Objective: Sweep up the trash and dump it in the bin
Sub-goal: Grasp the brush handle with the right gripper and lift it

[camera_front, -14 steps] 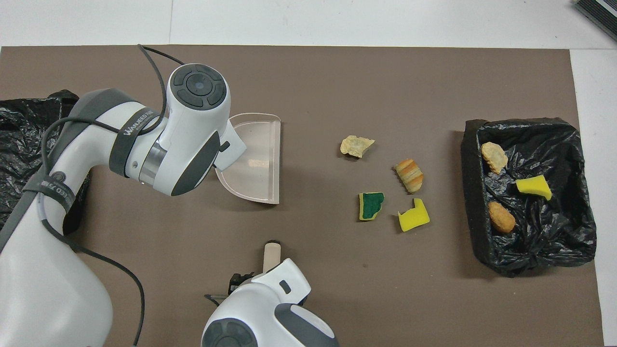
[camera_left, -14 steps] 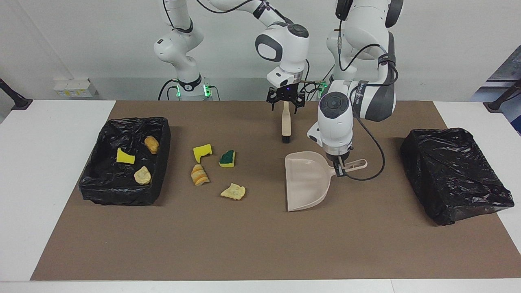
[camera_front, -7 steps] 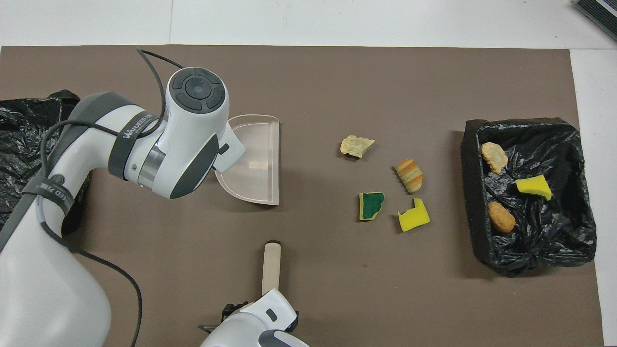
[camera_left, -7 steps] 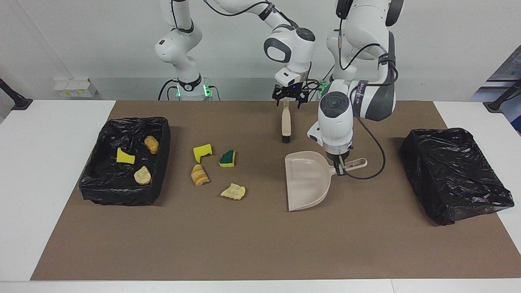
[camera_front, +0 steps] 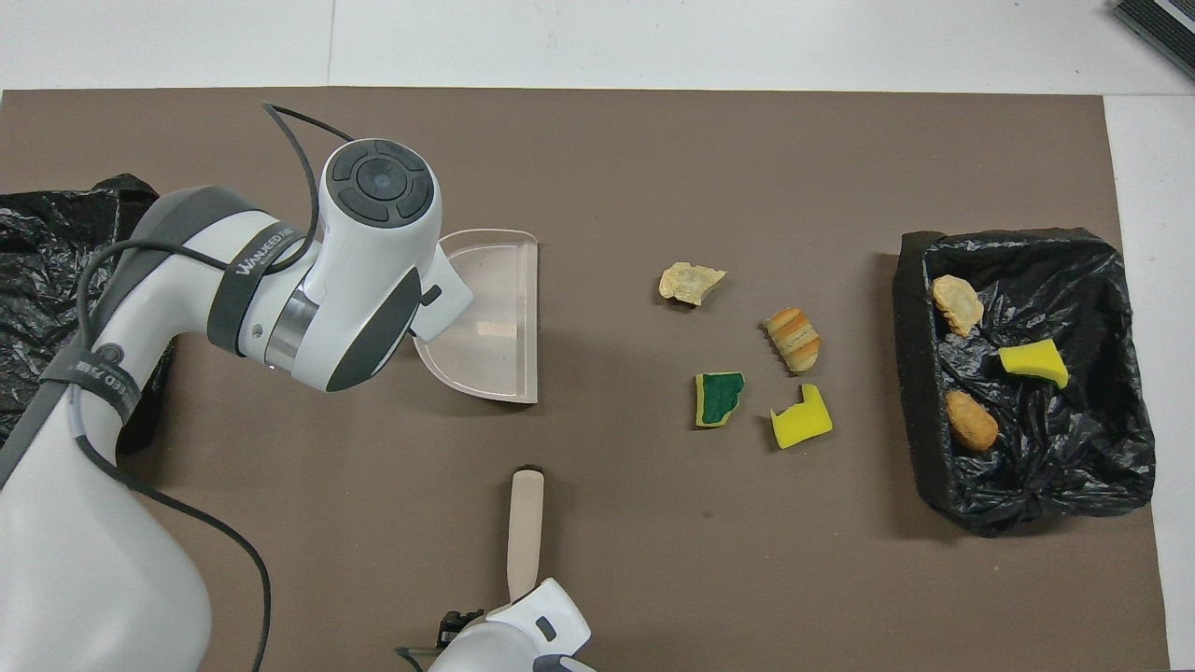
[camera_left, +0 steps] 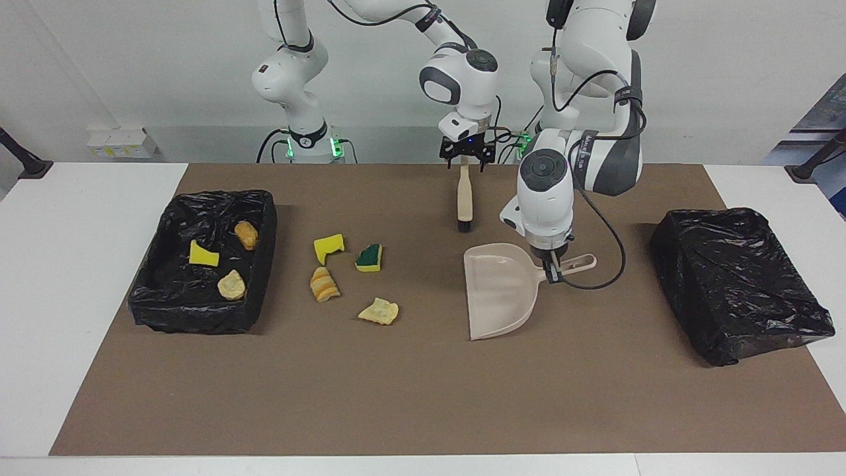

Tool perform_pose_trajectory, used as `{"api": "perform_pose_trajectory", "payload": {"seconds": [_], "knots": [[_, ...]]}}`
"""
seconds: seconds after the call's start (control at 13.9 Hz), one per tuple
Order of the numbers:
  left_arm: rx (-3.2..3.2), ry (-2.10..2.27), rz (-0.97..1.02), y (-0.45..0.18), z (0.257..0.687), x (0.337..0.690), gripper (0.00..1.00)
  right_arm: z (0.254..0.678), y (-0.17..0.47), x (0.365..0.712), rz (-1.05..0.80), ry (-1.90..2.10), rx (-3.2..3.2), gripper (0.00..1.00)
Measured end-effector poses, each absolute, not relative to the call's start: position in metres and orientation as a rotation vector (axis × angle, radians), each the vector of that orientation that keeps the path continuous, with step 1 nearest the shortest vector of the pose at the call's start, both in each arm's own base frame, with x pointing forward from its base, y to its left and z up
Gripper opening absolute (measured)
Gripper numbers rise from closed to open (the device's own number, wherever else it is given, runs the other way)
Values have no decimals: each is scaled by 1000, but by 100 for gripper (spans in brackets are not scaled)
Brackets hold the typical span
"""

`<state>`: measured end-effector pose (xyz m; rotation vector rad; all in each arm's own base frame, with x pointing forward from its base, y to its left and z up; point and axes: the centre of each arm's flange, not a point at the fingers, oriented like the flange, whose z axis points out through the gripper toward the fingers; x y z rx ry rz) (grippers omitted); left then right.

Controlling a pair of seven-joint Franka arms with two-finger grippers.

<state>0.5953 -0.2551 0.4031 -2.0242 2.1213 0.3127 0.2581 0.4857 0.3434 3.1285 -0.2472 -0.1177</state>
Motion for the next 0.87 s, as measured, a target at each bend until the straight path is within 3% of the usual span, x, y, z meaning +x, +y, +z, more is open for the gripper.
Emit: {"api": "perform_pose_trajectory", "payload": {"seconds": [0.07,0.36,0.79,0.87], "knots": [[-2024,2121,312,-255,403,595,31,343,485,257,-150,-257,3132,83],[-2023,2121,306,-255,404,595,31,341,485,253,-248,-265,3151,72],[-2021,2121,283,-256,404,597,31,336,480,248,-315,-194,3123,61],[-2025,2116,278,-257,405,597,31,336,479,247,-321,-182,3120,54]]}}
